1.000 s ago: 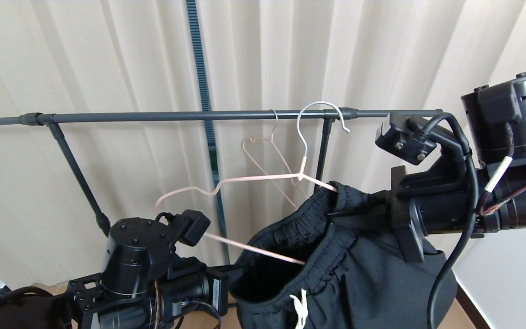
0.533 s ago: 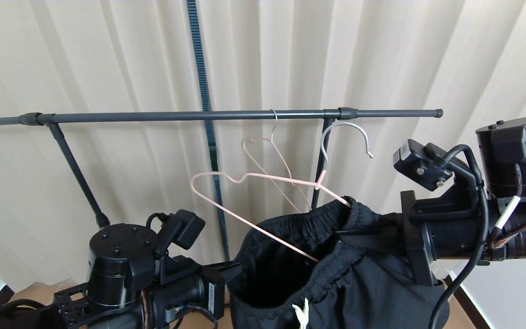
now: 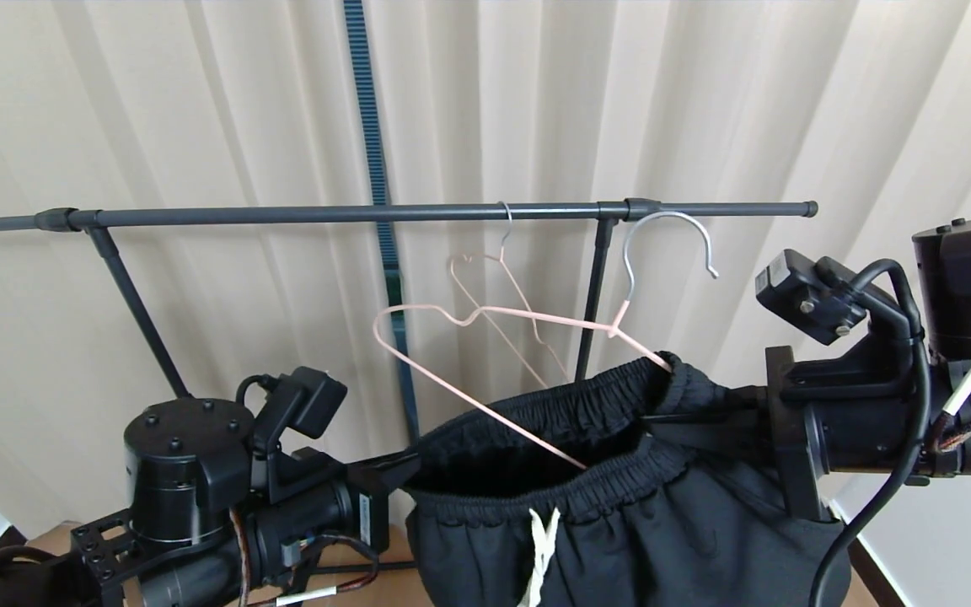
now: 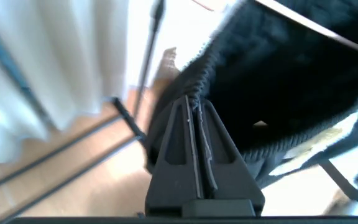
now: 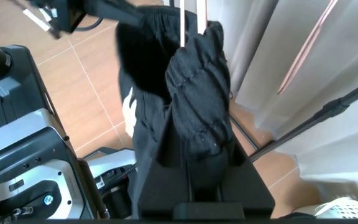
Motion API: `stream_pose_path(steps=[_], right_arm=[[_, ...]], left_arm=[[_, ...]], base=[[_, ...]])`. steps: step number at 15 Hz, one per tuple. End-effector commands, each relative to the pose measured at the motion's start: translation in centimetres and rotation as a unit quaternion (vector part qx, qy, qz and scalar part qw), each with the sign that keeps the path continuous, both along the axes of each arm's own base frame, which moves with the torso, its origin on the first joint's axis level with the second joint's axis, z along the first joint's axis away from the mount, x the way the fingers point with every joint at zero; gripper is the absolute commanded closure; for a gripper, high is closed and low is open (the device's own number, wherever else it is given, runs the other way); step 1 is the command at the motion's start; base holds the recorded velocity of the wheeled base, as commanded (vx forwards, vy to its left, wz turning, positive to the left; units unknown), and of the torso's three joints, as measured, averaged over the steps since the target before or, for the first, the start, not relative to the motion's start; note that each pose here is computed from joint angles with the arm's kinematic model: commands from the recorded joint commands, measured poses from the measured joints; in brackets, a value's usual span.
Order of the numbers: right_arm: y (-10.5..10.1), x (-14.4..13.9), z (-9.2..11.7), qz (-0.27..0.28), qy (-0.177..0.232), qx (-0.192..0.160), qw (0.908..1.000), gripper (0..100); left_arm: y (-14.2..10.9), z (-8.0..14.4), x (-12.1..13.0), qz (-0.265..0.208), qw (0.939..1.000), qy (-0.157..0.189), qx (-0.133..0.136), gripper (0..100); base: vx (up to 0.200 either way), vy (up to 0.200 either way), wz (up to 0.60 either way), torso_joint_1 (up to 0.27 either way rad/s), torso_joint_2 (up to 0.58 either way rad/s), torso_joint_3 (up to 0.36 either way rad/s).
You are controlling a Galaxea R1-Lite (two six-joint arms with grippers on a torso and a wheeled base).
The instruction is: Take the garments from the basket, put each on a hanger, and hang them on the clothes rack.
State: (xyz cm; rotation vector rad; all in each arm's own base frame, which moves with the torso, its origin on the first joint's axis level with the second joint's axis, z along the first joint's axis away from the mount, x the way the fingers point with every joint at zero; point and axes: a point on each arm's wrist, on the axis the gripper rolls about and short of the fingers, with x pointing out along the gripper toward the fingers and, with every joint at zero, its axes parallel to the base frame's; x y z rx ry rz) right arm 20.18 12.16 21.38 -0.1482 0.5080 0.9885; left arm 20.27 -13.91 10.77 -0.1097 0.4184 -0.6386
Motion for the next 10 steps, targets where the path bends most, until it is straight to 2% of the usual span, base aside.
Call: stream_pose_path(steps=[1,5,10], right_arm=[[-0.2,0.0,0.0,-0.004,-0.001,0.0,1.0,100],[-0.4,-0.3,-0.4,0.007,-0.01,-0.014,0.9998,100],[-0.6,-0.7,-2.2,0.042,-0.033,-0.062,0.9966,100]], left_arm=[[1.0,0.2,1.0,0.026,0.9996,-0.011,0.003,100],[2.1,0.6,2.0,0.052,0.9985,-0.02,0.0,100],[2.9,0.7,2.9,0.073,0.9971,-0.023,-0.001,100]], base=[[0.0,0.0,0.0,0.0,0.0,0.0],[0.0,0.0,0.0,0.0,0.0,0.0],[0.0,0.0,0.0,0.0,0.0,0.0]])
